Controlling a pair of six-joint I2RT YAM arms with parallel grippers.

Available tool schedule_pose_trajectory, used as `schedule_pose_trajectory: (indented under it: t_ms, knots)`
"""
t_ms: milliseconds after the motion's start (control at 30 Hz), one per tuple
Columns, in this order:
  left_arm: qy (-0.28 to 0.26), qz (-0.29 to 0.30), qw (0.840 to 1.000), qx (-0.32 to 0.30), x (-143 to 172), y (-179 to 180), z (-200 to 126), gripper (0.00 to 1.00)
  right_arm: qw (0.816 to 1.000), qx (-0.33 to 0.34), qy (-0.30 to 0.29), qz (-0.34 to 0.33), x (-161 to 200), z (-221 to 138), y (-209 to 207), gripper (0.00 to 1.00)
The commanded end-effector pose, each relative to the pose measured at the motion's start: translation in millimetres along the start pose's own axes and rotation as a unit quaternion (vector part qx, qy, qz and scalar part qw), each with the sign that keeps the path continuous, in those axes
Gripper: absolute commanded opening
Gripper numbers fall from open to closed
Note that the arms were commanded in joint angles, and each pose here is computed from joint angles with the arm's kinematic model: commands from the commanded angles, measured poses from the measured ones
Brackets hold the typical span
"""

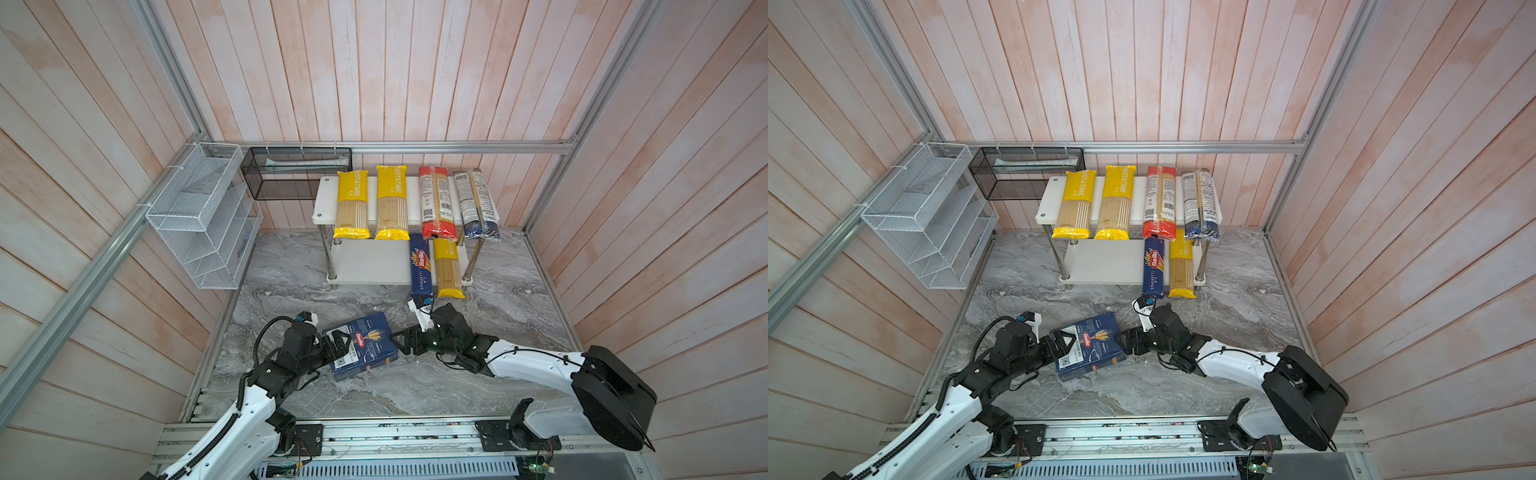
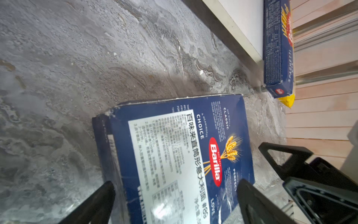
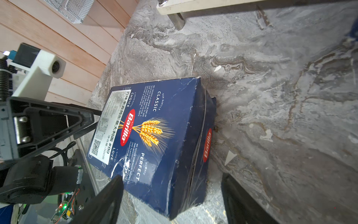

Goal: Arrange pasta packages on shelves
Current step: Rotate the pasta box at the center of the table, then pick up the pasta box from the center of the table.

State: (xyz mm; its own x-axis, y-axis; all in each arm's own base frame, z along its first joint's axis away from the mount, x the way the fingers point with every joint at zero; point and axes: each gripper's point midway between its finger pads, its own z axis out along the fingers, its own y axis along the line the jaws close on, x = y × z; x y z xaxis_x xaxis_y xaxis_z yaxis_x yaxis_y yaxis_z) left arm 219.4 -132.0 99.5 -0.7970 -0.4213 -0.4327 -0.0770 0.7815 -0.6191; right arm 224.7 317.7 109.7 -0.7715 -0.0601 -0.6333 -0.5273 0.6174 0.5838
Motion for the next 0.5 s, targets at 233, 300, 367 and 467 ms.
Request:
schedule_pose_trajectory:
  t_ms: [233, 300, 367, 467]
  knots:
    - [0.022, 0.003, 0.999, 0.024, 13, -4, 1, 1.00, 0.999, -0.036, 0.022, -0.031, 2, 24, 6, 0.79]
    - [0.022, 0.005, 0.999, 0.035, 15, -6, 1, 1.00, 0.999, -0.037, 0.027, -0.029, 6, 25, 5, 0.79]
    - [0.021, 0.006, 0.999, 0.041, 15, -8, 1, 1.00, 0.999, -0.038, 0.027, -0.028, 7, 26, 4, 0.78]
    - [0.020, 0.009, 0.999, 0.036, 15, -5, 1, 1.00, 0.998, -0.040, 0.026, -0.028, 7, 28, 4, 0.78]
